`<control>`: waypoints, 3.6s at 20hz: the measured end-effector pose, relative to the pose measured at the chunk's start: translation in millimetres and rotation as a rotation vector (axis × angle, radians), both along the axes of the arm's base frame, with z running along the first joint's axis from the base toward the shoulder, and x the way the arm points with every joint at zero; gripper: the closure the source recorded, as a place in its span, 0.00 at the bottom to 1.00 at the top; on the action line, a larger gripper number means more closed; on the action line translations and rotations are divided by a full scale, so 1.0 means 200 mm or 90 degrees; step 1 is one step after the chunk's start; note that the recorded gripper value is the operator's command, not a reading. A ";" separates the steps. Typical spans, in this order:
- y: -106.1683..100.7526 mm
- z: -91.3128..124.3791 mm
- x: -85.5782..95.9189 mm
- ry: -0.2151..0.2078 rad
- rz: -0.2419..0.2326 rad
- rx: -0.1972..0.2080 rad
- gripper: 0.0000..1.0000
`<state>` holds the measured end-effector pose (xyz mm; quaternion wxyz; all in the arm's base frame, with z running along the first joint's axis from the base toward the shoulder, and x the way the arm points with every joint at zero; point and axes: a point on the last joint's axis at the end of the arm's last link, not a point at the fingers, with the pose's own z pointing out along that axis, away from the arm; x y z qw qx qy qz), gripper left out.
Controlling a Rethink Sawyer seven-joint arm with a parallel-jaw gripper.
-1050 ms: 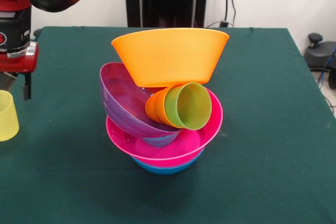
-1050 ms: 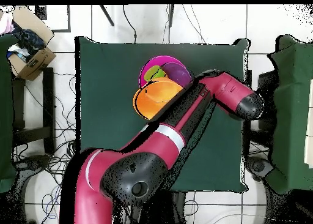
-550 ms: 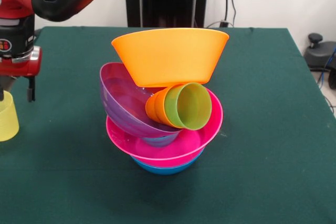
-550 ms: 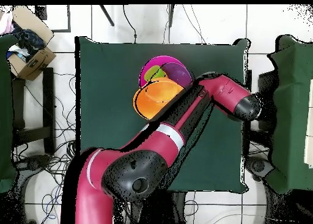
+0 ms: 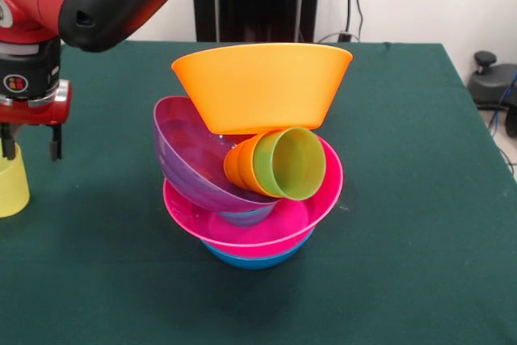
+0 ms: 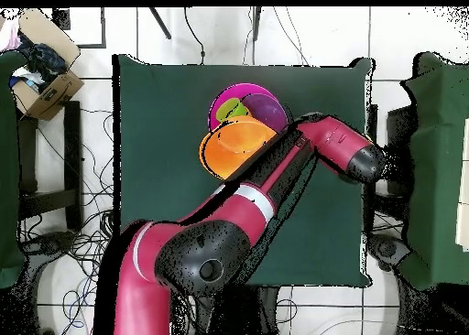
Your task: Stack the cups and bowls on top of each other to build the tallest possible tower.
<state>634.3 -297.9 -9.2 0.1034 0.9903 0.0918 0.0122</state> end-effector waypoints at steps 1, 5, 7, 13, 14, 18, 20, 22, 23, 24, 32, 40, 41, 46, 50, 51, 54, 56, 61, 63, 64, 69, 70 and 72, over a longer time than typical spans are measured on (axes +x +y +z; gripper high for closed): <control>0.00 -0.01 0.00 0.001 0.000 0.000 0.00; 0.00 -0.04 -0.03 0.009 -0.001 0.000 0.00; -0.01 -0.06 -0.04 0.014 -0.001 0.000 0.00; -0.01 -0.09 -0.06 0.020 -0.002 0.001 0.00; -0.01 -0.09 -0.06 0.020 -0.002 0.001 0.00; -0.01 -0.09 -0.06 0.021 -0.003 0.001 0.00; -0.02 -0.09 -0.06 0.021 -0.004 0.001 0.00; -0.02 -0.09 -0.07 0.021 -0.005 0.001 0.00; -0.03 -0.09 -0.07 0.021 -0.006 0.001 0.00; -0.03 -0.09 -0.07 0.021 -0.007 0.001 0.00; -0.05 -0.10 -0.08 0.020 -0.012 0.003 0.00; -0.03 -0.09 -0.06 0.006 -0.019 0.014 1.00; -0.03 -0.09 -0.06 0.005 -0.020 0.015 1.00; -0.03 -0.03 -0.03 -0.017 -0.027 0.017 1.00; -0.03 0.01 0.00 -0.029 -0.028 0.018 1.00; -0.03 0.02 0.01 -0.033 -0.030 0.019 1.00; -0.03 0.03 0.01 -0.037 -0.031 0.021 1.00; -0.03 0.04 0.02 -0.039 -0.031 0.021 1.00; -0.01 0.10 -0.02 -0.039 -0.040 0.018 1.00; 0.00 0.13 -0.05 -0.036 -0.045 0.016 1.00; 0.01 0.16 -0.07 -0.032 -0.048 0.015 1.00; 0.19 0.37 -0.17 0.001 -0.053 0.022 1.00; 0.25 0.43 -0.18 0.011 -0.049 0.028 1.00; 0.34 0.51 -0.20 0.026 -0.043 0.037 1.00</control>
